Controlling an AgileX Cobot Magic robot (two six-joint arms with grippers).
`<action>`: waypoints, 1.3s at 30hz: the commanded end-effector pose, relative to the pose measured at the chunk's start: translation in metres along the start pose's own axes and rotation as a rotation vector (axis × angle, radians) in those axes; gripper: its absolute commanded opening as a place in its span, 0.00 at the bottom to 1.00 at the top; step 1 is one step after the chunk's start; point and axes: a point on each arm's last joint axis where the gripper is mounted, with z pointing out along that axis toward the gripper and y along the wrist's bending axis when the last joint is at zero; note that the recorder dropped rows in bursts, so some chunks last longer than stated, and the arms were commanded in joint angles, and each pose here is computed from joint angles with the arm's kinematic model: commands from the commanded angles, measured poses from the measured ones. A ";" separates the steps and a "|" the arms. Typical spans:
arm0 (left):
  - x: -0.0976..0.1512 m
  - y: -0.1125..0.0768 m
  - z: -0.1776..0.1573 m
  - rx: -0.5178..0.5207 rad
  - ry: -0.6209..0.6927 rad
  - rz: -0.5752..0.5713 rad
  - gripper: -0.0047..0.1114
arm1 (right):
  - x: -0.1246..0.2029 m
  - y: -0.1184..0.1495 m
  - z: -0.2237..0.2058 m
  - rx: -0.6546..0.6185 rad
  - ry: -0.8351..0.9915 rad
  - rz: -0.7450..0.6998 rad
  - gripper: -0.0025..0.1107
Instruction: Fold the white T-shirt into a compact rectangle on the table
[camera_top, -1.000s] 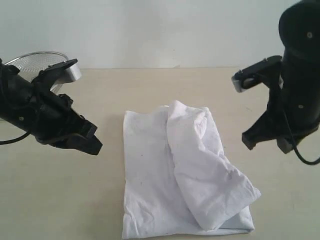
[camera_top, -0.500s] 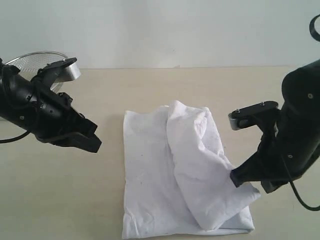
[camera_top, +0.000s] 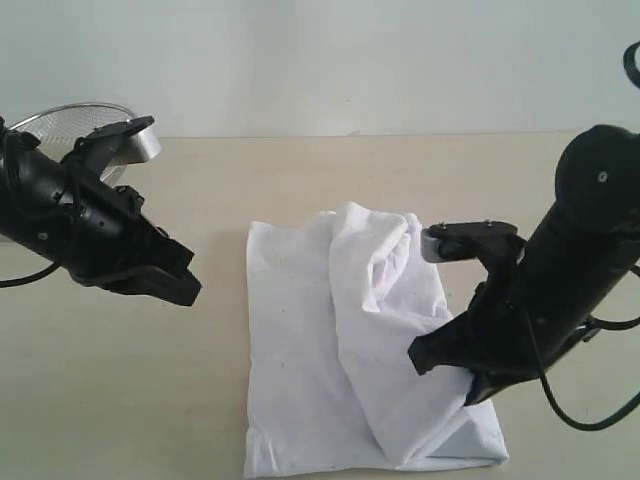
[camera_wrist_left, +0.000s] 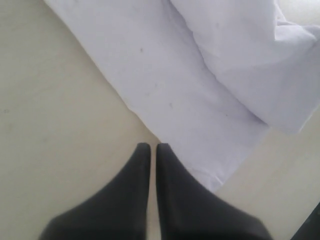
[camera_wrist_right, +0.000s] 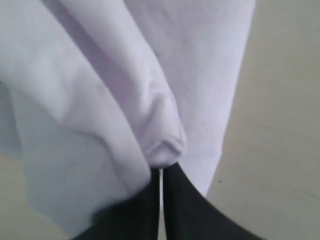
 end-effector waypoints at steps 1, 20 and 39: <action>0.002 0.001 -0.004 -0.018 -0.001 -0.008 0.08 | 0.001 0.012 -0.017 -0.085 -0.070 -0.019 0.02; 0.023 -0.020 -0.061 -0.147 -0.110 -0.016 0.08 | -0.049 0.141 0.010 -0.235 -0.148 -0.410 0.02; -0.010 -0.034 0.044 0.189 -0.094 0.030 0.08 | -0.067 0.008 -0.059 0.309 -0.184 -0.206 0.02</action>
